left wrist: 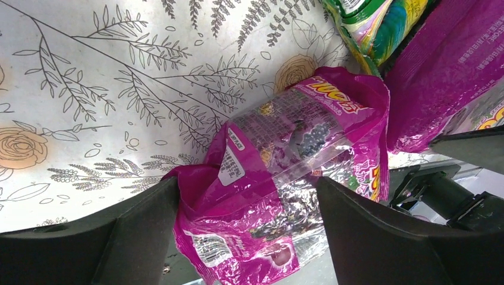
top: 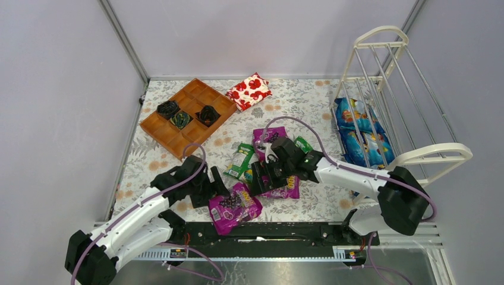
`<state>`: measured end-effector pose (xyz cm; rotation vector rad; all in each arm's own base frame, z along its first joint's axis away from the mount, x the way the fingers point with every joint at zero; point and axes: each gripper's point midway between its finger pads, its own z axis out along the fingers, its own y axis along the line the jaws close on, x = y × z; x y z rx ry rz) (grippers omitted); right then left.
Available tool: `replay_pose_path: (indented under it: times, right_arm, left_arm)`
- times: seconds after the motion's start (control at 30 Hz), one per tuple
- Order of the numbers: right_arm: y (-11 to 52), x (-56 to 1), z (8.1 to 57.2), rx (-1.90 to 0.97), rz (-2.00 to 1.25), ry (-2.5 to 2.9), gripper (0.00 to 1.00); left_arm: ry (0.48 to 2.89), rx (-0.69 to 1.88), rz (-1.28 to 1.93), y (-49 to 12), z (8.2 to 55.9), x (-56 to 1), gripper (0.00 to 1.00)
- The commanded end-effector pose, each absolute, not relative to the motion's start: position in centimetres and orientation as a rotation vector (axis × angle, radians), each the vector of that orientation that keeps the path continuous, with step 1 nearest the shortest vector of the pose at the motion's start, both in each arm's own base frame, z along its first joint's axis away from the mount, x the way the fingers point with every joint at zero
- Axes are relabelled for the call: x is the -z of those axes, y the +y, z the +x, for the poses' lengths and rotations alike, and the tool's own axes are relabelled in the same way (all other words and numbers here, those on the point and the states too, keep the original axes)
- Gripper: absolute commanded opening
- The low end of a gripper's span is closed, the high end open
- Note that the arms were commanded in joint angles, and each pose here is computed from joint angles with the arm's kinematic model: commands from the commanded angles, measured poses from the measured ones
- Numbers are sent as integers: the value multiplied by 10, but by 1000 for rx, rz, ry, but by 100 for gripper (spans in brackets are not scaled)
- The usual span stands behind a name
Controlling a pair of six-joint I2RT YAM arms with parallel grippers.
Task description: Place and organize the candy bags onto the shelf
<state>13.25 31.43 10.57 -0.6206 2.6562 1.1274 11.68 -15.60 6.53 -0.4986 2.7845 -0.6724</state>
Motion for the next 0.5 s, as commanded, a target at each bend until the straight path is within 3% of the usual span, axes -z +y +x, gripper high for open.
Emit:
replay_pose_path:
  times: [0.0,0.07,0.2,0.47]
  right_arm:
    - [331,-99,121,-1233,-662,2644,92]
    - [334,-92,116,-1253,-682,2671,88]
    - [339,-78,110,-1277,-708,2713,77]
    - [344,-72,118,-1231,-705,2739,32]
  left_arm:
    - [2775,735,-499,-163,116,-65,87]
    - [2781,779,-491,-168,115,-62,85]
    - [2771,830,-496,-177,119,-57,66]
    - [2644,836,-495,-185,151,-71,41]
